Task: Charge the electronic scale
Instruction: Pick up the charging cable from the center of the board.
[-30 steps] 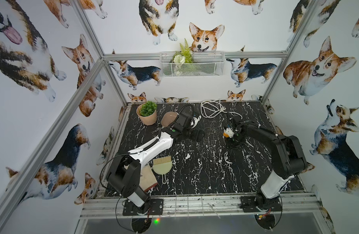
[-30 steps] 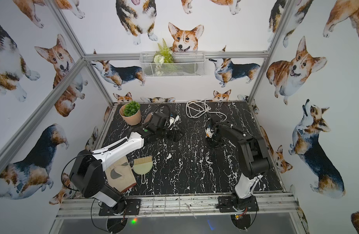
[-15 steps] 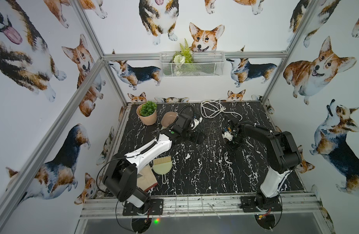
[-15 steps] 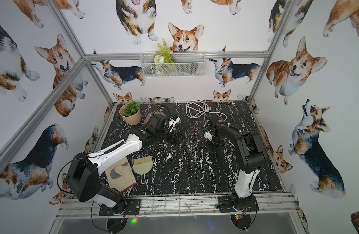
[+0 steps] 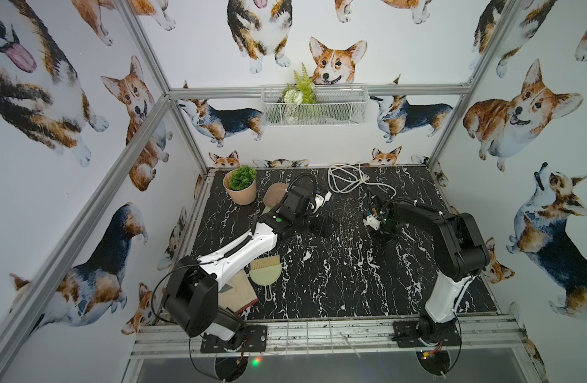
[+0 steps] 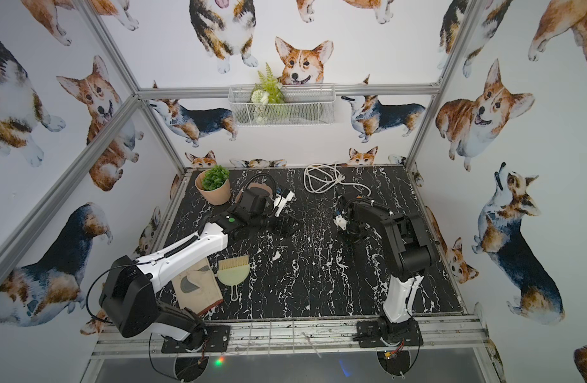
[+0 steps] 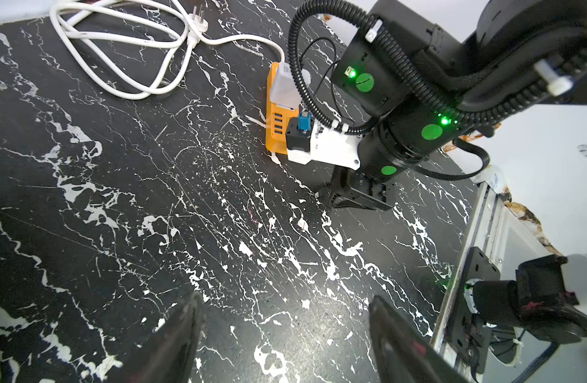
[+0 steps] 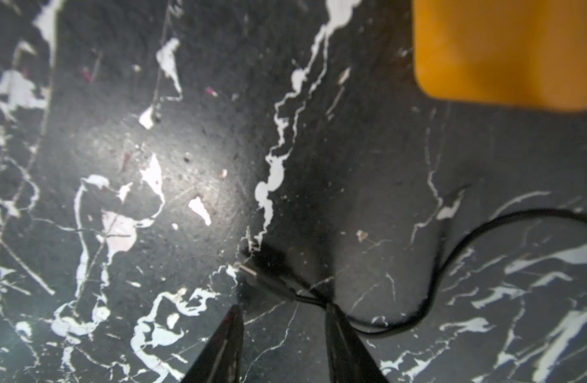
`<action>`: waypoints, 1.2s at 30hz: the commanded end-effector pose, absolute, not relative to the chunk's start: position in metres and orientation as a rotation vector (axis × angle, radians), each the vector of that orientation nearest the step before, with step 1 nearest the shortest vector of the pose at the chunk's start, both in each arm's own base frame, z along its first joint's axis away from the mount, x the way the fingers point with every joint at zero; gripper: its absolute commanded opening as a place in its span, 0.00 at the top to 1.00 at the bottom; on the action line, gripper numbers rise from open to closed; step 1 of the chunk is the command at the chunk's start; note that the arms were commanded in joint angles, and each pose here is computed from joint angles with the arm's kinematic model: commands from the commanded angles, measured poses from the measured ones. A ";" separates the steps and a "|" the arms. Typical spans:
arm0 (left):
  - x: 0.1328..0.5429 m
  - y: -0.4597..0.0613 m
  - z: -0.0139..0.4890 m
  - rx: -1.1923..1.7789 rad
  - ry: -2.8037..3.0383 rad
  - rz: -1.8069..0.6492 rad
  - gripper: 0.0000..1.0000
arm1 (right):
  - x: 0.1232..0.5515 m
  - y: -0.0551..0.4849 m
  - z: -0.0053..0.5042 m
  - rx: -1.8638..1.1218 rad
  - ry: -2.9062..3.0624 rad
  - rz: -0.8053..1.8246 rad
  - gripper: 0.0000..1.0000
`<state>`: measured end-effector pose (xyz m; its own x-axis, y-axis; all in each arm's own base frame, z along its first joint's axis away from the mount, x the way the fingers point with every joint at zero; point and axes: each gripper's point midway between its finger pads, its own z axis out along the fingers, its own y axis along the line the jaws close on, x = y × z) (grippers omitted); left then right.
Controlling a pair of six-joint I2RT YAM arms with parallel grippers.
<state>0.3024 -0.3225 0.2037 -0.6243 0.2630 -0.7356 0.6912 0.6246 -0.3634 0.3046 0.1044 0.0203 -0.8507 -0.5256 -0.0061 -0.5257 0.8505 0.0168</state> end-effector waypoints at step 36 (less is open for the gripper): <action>0.291 -0.332 0.220 0.762 2.155 -0.954 0.18 | 0.313 0.113 0.008 -0.893 2.998 0.125 0.53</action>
<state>0.2928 -0.3299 0.2131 -0.6244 0.2559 -0.7380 0.7096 0.5807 -0.3990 0.3183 0.1087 0.0167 -0.8287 -0.5579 -0.0443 -0.5592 0.8287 0.0235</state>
